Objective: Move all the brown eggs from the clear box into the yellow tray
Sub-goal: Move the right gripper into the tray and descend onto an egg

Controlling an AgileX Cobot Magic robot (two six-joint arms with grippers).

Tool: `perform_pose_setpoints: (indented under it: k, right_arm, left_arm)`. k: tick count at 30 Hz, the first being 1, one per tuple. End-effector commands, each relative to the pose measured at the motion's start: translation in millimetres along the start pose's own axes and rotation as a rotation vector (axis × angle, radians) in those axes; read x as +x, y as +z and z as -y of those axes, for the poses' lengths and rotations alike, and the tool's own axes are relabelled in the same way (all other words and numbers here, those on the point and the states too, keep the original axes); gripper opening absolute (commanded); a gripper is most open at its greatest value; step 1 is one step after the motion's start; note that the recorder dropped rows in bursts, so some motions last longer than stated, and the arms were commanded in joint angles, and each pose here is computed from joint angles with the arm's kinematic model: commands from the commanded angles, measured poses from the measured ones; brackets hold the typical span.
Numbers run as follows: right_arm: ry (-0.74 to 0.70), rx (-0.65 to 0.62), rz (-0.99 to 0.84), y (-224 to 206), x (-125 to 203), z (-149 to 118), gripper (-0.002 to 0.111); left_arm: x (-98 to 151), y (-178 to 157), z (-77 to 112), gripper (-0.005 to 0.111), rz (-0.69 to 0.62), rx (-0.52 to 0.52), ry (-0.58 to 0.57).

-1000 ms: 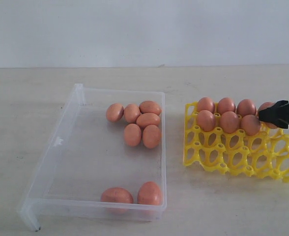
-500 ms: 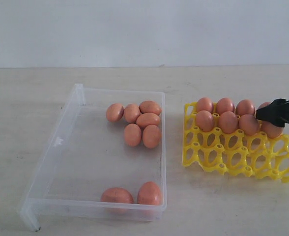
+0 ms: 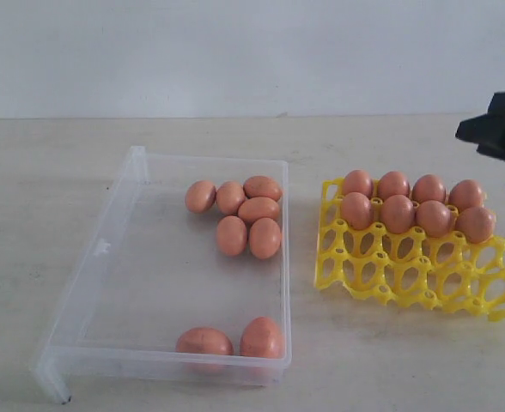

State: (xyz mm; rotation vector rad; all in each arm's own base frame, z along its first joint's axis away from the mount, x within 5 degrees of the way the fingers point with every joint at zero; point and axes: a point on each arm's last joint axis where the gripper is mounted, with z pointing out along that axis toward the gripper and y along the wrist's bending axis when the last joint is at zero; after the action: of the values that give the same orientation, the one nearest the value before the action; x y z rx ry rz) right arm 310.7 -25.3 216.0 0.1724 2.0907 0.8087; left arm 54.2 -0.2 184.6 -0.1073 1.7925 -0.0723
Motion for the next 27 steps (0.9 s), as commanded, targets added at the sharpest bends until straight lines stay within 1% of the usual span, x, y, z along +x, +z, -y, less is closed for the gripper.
perform_pose_setpoints:
  k: [1, 3, 5, 7, 8, 9, 10, 11, 12, 13, 14, 15, 16, 17, 19, 20, 21, 22, 23, 24, 27]
  right_arm:
    - [-0.024, -0.264, 0.116, -26.7, -17.2, -49.8, 0.0]
    - [-0.058, -0.373, 0.14, -32.1, -20.7, -75.0, 0.0]
    - [-0.128, -0.441, 0.137, -32.9, -23.1, -103.9, 0.0]
    - [-0.212, -0.497, 0.123, -30.1, -21.6, -140.4, 0.0]
    - [-0.267, -0.509, 0.115, -28.2, -19.4, -156.2, 0.0]
    - [-0.431, -0.493, 0.09, -17.8, -9.0, -192.2, 0.0]
    - [-0.509, -0.483, 0.067, -12.6, 0.3, -209.8, 0.0]
    - [-0.714, -0.368, 0.049, -0.5, 19.6, -237.5, 0.0]
    - [-0.839, -0.302, 0.059, 3.8, 31.1, -248.4, 0.0]
    - [-0.953, -0.144, 0.13, 12.3, 46.5, -260.0, 0.0]
    - [-1.014, -0.065, 0.163, 16.2, 54.3, -265.1, 0.0]
    - [-1.101, 0.093, 0.215, 22.5, 64.9, -268.9, 0.0]
    - [-1.152, 0.224, 0.245, 28.8, 70.9, -270.5, 0.0]
    - [-1.137, 0.284, 0.194, 35.5, 75.0, -267.4, 0.0]
    - [-1.073, 0.385, -0.088, 55.3, 80.6, -260.0, 0.0]
    - [-1.0, 0.422, -0.36, 70.4, 88.7, -252.8, 0.0]
    - [-0.989, 0.433, -0.513, 77.0, 86.1, -252.2, 0.0]
    - [-0.915, 0.399, -0.725, 89.5, 91.3, -253.7, 0.0]
    - [-0.878, 0.348, -0.787, 97.9, 92.6, -262.4, 0.0]
    - [-0.861, 0.283, -0.798, 107.5, 89.8, -276.5, 0.0]
    - [-0.813, 0.183, -0.746, 127.4, 90.5, -293.4, 0.0]
  left_arm:
    - [-1.0, -0.1, 0.4, -0.004, 0.006, 0.006, -0.001]
    - [-1.3, -0.1, 0.5, -0.004, 0.009, 0.006, -0.001]
    - [-1.3, -0.1, 0.5, -0.004, 0.009, 0.006, -0.001]
    - [-1.3, -0.1, 0.5, -0.004, 0.009, 0.006, -0.001]
    - [-1.3, -0.1, 0.5, -0.004, 0.009, 0.006, -0.001]
    - [-1.3, -0.1, 0.5, -0.004, 0.009, 0.006, -0.001]
    - [-1.3, -0.1, 0.5, -0.004, 0.009, 0.006, -0.001]
    - [-1.3, -0.1, 0.5, -0.004, 0.009, 0.006, -0.001]
    - [-1.3, -0.1, 0.5, -0.004, 0.009, 0.006, -0.001]
    - [-1.3, -0.1, 0.5, -0.004, 0.009, 0.006, -0.001]
    - [-1.1, -0.1, 0.4, -0.004, 0.007, 0.006, -0.001]
    - [-1.1, -0.1, 0.4, -0.004, 0.007, 0.006, -0.001]
    - [-1.1, -0.1, 0.4, -0.004, 0.007, 0.006, -0.001]
    - [-1.1, -0.1, 0.4, -0.004, 0.007, 0.006, -0.001]
    - [-1.1, -0.1, 0.4, -0.004, 0.007, 0.006, -0.001]
    - [-1.1, -0.1, 0.4, -0.004, 0.007, 0.006, -0.001]
    - [-1.1, -0.1, 0.4, -0.004, 0.007, 0.006, -0.001]
    - [-1.1, -0.1, 0.4, -0.004, 0.007, 0.006, -0.001]
    - [-1.3, -0.1, 0.5, -0.004, 0.009, 0.006, -0.001]
    - [-1.3, -0.1, 0.5, -0.004, 0.009, 0.006, -0.001]
    - [-1.3, -0.1, 0.5, -0.004, 0.009, 0.006, -0.001]
